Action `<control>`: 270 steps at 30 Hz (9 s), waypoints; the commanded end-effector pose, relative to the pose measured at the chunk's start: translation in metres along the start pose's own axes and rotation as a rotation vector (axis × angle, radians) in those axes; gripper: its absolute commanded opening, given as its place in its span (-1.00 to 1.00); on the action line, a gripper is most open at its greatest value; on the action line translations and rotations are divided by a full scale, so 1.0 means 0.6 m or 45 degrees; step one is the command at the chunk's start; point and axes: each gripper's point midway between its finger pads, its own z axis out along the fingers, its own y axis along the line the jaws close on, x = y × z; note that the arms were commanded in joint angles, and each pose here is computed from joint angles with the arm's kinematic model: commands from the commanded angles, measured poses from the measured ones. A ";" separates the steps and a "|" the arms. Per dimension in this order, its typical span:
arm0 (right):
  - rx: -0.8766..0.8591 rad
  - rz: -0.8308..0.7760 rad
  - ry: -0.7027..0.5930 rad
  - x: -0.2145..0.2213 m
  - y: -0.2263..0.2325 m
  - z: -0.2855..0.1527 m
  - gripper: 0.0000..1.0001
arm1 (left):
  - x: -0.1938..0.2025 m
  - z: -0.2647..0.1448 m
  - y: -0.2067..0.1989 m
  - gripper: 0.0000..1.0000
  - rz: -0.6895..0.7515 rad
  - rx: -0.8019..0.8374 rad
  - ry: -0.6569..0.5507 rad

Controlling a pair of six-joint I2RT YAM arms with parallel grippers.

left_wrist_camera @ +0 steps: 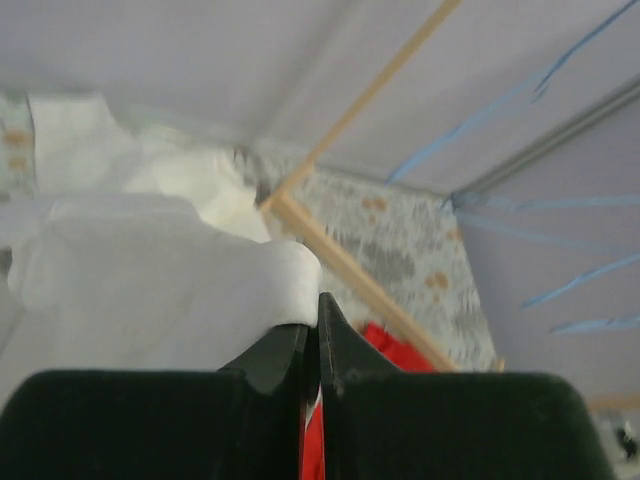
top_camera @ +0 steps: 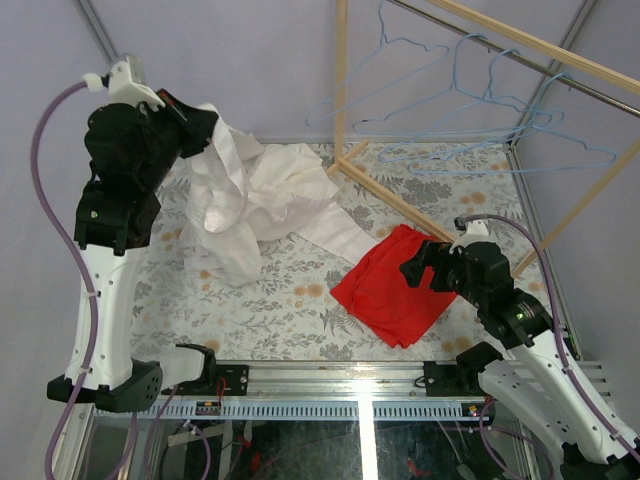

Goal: Place the shirt on the hanger

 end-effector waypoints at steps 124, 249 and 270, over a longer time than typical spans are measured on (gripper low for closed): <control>-0.235 -0.411 -0.207 -0.058 0.192 -0.085 -1.00 | 0.572 0.293 0.403 0.98 0.417 -1.041 0.920; -0.451 -0.362 0.111 -0.109 0.306 0.110 -0.92 | 0.421 -0.048 -0.157 0.58 0.384 0.559 0.457; -0.457 -0.350 0.147 -0.090 0.299 0.113 -0.81 | 0.407 -0.004 -0.115 -0.98 0.544 0.276 0.389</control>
